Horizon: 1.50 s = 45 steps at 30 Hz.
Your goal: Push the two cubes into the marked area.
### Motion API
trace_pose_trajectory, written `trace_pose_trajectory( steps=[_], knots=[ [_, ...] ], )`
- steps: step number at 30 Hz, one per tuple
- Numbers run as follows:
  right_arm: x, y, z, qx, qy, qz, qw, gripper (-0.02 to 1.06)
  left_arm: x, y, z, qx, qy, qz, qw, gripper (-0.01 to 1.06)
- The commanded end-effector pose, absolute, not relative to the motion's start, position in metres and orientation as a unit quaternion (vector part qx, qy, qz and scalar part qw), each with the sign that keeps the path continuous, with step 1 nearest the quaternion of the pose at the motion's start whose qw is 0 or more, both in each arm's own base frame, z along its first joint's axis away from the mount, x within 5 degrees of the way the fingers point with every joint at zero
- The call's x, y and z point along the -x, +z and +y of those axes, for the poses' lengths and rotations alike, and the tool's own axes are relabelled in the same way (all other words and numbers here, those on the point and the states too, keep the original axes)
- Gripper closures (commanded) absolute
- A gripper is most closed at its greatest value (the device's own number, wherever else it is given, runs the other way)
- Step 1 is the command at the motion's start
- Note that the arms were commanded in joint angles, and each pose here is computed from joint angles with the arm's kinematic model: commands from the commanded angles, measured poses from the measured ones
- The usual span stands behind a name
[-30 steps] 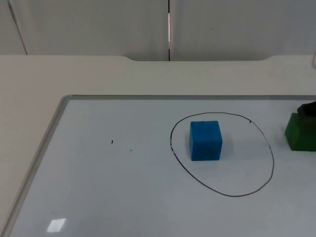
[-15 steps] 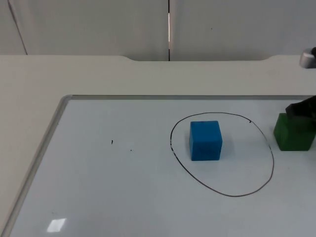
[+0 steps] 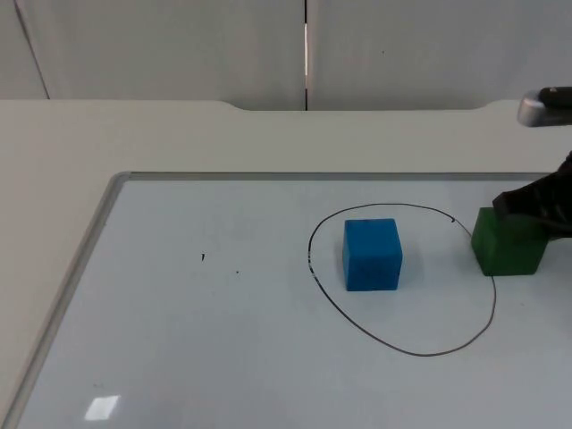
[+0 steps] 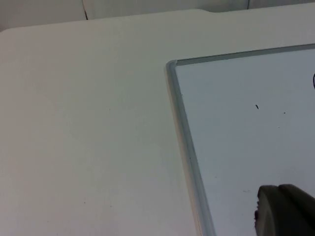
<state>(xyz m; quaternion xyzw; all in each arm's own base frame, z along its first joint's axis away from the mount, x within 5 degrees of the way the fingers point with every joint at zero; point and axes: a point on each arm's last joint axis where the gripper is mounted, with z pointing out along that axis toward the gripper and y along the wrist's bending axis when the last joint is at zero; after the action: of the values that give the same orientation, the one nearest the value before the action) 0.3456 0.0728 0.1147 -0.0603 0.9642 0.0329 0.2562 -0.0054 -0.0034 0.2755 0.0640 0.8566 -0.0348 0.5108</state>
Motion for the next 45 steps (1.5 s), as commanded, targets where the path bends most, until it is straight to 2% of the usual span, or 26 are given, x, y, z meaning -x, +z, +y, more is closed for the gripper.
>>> trace_pose_trajectory(
  steps=[1,12,29,45],
  knots=[
    [-0.347,0.117,0.076,0.054,0.04,0.962,0.264,1.04,0.005,0.275,-0.004,-0.062,-0.038,0.856,0.512,1.05],
    [-0.343,0.116,0.091,0.062,0.051,0.962,0.261,1.04,0.005,0.275,-0.004,-0.062,-0.038,0.856,0.512,1.05],
    [-0.33,0.117,0.134,0.113,0.072,0.955,0.266,1.04,0.005,0.275,-0.004,-0.062,-0.038,0.856,0.512,1.05],
    [-0.327,0.117,0.132,0.115,0.065,0.96,0.247,1.04,0.005,0.275,-0.004,-0.062,-0.038,0.856,0.512,1.05]
  ],
)
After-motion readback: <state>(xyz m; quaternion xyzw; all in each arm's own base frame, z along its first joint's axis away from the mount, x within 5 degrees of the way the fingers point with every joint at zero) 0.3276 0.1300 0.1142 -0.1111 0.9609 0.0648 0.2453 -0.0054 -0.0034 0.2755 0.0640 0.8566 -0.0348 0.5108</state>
